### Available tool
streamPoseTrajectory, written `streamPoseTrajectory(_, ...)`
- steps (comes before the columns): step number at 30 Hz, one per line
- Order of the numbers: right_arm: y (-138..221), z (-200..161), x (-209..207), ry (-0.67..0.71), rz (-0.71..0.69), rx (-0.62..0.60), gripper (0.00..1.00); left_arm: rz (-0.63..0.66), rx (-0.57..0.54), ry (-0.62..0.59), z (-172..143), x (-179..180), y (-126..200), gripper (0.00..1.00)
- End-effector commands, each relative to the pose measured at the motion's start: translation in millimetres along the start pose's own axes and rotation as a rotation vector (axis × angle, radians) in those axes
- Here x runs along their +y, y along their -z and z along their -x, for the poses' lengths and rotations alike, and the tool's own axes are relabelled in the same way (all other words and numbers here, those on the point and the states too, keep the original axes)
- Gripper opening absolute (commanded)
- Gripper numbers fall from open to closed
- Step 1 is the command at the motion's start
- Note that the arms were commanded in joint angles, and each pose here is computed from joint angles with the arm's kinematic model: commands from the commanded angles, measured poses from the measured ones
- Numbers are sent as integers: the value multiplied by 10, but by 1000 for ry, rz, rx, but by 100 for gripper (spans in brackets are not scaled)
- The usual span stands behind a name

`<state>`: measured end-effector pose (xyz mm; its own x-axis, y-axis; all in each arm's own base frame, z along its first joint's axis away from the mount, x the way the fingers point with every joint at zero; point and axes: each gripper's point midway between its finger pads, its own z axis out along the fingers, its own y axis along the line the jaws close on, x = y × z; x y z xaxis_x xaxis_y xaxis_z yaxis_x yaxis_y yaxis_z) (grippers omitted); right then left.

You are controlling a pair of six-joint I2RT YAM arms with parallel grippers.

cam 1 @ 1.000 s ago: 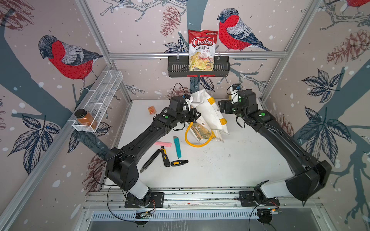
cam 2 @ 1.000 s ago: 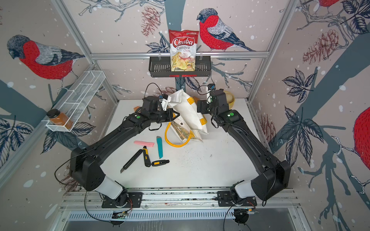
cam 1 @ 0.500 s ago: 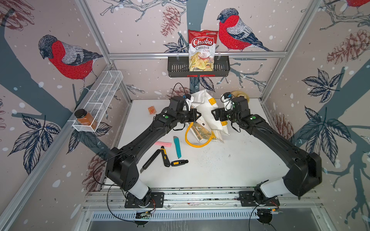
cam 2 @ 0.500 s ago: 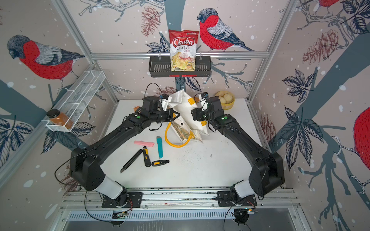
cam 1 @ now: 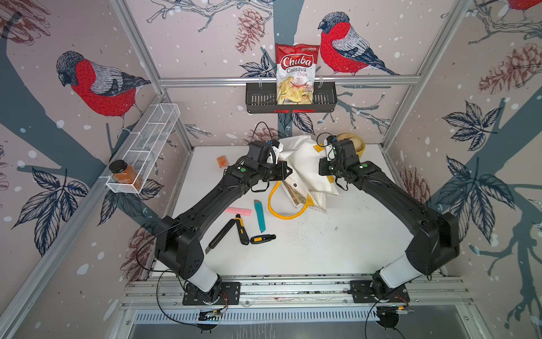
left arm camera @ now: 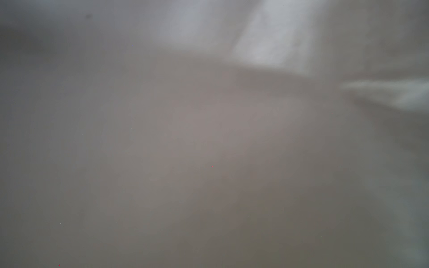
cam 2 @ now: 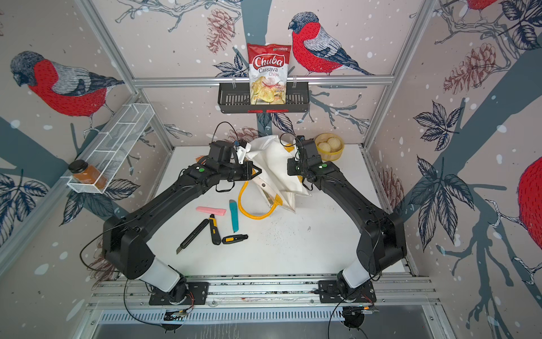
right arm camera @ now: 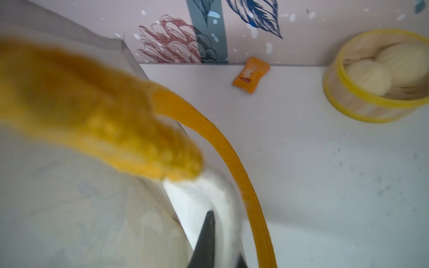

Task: Place the art knife into the pouch
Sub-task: Open the pouch at the center of the board.

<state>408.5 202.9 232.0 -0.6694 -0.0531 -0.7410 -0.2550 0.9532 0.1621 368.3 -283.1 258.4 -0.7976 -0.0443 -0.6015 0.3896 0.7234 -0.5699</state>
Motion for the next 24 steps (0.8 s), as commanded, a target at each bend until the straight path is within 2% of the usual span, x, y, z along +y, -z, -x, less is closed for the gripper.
streamPoseTrajectory(1,168,-217,-426,-55,-189,73,0,276,21,-14,-85,569,137,0)
streamPoseTrajectory(5,259,-206,-678,-81,-241,81,0,468,46,-26,-55,951,356,0)
streamPoseTrajectory(11,449,16,-1096,-128,-315,82,0,614,59,-38,-1,1271,608,0)
streamPoseTrajectory(15,483,147,-1003,-99,-289,79,0,621,85,-72,84,1263,613,0)
streamPoseTrajectory(17,451,164,-896,-83,-259,86,0,575,131,-104,107,1188,531,0)
streamPoseTrajectory(22,210,56,-317,-79,24,118,0,400,142,-106,188,936,222,1)
streamPoseTrajectory(24,139,33,-116,-87,120,121,0,363,108,-96,258,875,164,14)
